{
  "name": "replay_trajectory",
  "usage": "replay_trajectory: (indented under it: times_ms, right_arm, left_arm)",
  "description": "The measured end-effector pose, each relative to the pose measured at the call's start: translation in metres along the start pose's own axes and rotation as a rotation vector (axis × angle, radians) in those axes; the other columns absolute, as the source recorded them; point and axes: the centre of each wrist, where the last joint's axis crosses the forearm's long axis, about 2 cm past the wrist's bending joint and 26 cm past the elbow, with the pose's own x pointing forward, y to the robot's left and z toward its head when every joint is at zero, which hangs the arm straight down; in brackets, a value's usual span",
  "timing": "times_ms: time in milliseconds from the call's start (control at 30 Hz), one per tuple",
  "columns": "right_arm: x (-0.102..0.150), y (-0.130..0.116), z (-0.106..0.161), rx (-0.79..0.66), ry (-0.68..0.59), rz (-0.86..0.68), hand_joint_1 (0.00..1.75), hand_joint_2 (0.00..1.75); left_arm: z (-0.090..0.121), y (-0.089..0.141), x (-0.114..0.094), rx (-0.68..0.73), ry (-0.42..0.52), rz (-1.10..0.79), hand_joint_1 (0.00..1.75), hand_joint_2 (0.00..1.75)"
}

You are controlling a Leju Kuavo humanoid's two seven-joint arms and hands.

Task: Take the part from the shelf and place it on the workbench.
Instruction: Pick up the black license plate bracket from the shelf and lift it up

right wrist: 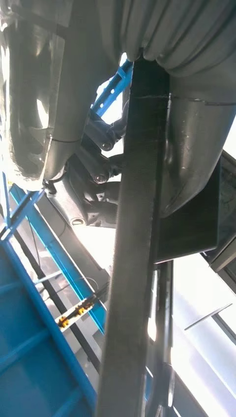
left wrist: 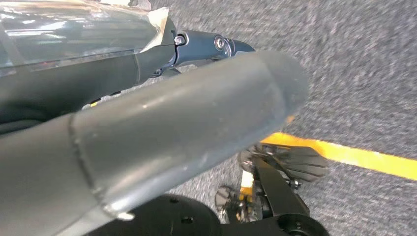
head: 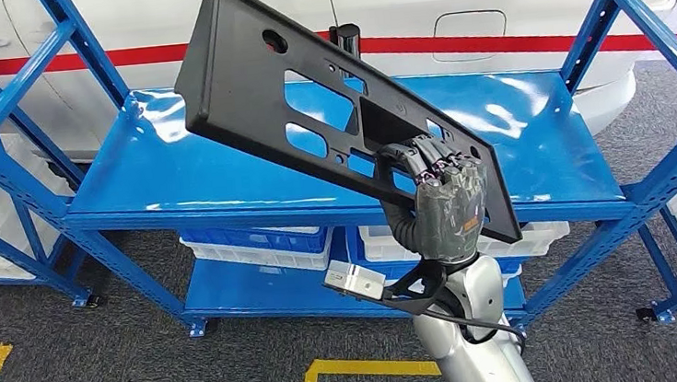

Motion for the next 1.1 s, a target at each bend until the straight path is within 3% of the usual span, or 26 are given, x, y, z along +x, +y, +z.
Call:
replay_trajectory:
  times_ms: [267,333,400,467,567,700,800,1000,1100]
  right_arm:
    - [0.000,0.001,0.000,0.001,0.005,-0.002,1.75,1.75]
    - [0.001,0.000,0.001,0.009,0.039,-0.012,1.75,1.75]
    - [0.001,-0.001,0.007,0.029,0.081,-0.028,1.75,1.75]
    - [0.001,-0.002,0.015,0.048,0.104,-0.040,1.75,1.75]
    - [0.000,-0.002,0.022,0.056,0.121,-0.076,1.75,1.75]
    - [-0.001,0.000,0.027,0.069,0.121,-0.167,1.75,1.75]
    - [-0.001,0.008,0.030,0.115,0.129,-0.241,1.75,1.75]
    - [0.001,0.024,0.026,0.151,0.138,-0.329,1.75,1.75]
    - [0.003,0.025,0.026,0.151,0.151,-0.348,1.75,1.75]
  left_arm:
    - [0.000,0.001,0.001,0.003,0.002,0.000,0.00,0.00]
    - [-0.005,0.007,0.010,-0.041,-0.066,-0.139,0.00,0.00]
    - [-0.012,0.017,0.027,-0.129,-0.198,-0.302,0.00,0.00]
    - [-0.017,0.027,0.040,-0.196,-0.297,-0.335,0.00,0.00]
    - [-0.021,0.043,0.047,-0.233,-0.337,-0.284,0.00,0.00]
    - [-0.023,0.064,0.036,-0.145,-0.293,-0.027,0.00,0.00]
    - [-0.021,0.064,0.024,-0.105,-0.234,0.148,0.00,0.00]
    - [-0.015,0.041,0.017,-0.104,-0.112,0.069,0.00,0.00]
    - [-0.016,0.046,0.019,-0.026,-0.086,0.078,0.00,0.00]
